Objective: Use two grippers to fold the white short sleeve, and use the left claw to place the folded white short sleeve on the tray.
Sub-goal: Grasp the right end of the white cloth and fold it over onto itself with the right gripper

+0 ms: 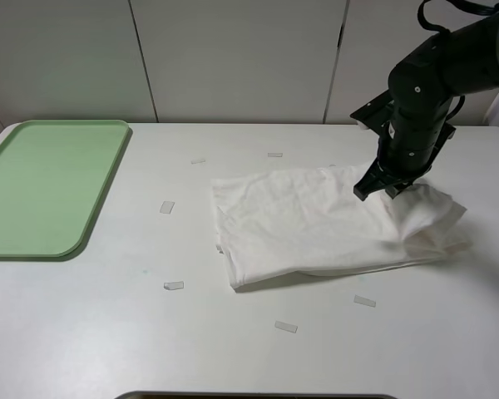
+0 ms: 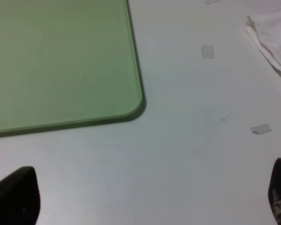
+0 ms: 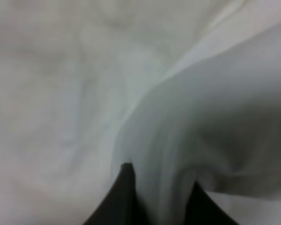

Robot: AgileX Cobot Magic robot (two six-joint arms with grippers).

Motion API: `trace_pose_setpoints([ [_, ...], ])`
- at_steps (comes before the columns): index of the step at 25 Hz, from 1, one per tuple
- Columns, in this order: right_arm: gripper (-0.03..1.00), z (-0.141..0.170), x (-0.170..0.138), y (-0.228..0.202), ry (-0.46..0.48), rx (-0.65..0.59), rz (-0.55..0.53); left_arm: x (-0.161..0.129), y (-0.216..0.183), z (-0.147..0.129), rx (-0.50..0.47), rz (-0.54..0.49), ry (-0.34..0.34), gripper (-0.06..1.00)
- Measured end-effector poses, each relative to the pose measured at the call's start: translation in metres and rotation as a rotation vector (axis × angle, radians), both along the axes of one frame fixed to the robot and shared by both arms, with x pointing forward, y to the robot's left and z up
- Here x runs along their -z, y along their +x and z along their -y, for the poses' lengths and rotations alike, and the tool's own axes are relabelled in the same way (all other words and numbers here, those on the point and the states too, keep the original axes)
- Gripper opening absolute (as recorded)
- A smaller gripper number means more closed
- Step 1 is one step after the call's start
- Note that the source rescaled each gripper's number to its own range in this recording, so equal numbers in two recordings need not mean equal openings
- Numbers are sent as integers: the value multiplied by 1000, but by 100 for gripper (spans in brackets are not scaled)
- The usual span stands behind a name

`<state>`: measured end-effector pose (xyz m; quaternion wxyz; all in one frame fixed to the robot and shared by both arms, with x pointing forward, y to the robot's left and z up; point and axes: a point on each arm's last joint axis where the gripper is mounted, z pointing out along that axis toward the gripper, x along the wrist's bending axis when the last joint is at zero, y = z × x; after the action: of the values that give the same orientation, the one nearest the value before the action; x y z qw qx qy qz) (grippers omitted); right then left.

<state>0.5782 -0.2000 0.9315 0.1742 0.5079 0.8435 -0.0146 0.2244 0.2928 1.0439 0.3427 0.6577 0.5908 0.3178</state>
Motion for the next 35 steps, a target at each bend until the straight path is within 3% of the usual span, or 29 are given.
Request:
trace_pose_setpoints([
  [2,22,-5,0,-2,16,34,10,0,0,0,0,0,0,97],
  [4,45,-8,0,-3,36,83,18,0,0,0,0,0,0,97],
  [6,78,-9,0,-3,52,116,21,0,0,0,0,0,0,97],
  [9,94,-9,0,-3,60,127,20,0,0,0,0,0,0,97],
  [13,99,-11,-13,4,64,122,40,0,0,0,0,0,0,97],
  [19,100,-14,-72,15,121,121,186,0,0,0,0,0,0,97],
  [22,100,-1,-87,21,135,151,231,0,0,0,0,0,0,97],
  [26,100,48,-78,37,122,277,238,0,0,0,0,0,0,97],
  [29,100,67,-71,44,123,320,244,0,0,0,0,0,0,97],
  [35,100,108,-27,60,96,369,182,0,0,0,0,0,0,97],
])
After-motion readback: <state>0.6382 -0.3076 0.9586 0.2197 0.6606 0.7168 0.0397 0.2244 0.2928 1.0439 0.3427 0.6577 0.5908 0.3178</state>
